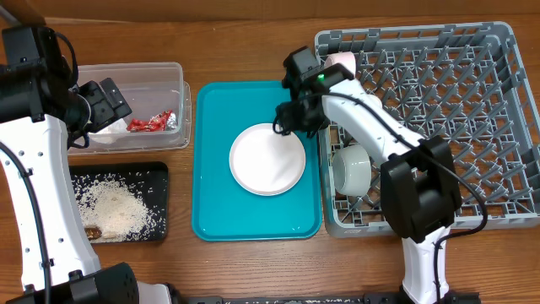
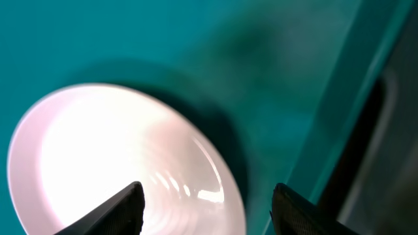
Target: Sort waste into correct bins and load items into the dishwasher
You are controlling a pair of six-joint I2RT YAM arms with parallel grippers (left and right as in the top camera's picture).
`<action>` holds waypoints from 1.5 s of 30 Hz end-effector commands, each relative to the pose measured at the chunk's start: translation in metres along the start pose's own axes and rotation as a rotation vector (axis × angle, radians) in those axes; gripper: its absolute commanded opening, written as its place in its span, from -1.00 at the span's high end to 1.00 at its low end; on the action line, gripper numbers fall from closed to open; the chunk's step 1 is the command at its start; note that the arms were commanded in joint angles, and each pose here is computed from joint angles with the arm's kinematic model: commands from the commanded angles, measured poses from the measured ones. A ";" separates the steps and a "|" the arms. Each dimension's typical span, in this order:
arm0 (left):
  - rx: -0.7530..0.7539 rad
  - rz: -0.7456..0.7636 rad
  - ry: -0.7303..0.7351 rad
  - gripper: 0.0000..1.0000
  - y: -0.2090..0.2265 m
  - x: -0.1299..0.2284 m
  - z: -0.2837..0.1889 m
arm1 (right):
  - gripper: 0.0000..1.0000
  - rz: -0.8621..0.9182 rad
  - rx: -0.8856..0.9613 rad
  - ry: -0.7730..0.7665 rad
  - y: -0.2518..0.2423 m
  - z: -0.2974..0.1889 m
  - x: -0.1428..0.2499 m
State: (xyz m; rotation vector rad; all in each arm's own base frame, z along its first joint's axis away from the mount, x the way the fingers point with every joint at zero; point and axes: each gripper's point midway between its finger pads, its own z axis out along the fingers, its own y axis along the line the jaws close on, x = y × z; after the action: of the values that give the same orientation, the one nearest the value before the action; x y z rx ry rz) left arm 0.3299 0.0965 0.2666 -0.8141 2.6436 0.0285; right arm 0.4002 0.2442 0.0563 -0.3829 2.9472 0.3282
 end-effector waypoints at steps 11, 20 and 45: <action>0.004 -0.014 0.003 -1.00 -0.001 -0.001 0.002 | -0.33 -0.085 0.013 0.101 0.023 0.038 0.045; 0.004 -0.014 0.003 -1.00 -0.001 -0.001 0.002 | -0.33 -0.150 -0.159 0.125 0.083 0.039 0.060; 0.004 -0.014 0.002 -1.00 -0.001 -0.001 0.002 | -0.39 -0.515 -0.232 0.007 0.228 0.047 0.118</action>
State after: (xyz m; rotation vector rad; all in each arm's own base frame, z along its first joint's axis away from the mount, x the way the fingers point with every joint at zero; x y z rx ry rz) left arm 0.3298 0.0964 0.2665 -0.8142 2.6440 0.0285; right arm 0.2264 0.4435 0.0398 -1.1495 2.6864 0.6174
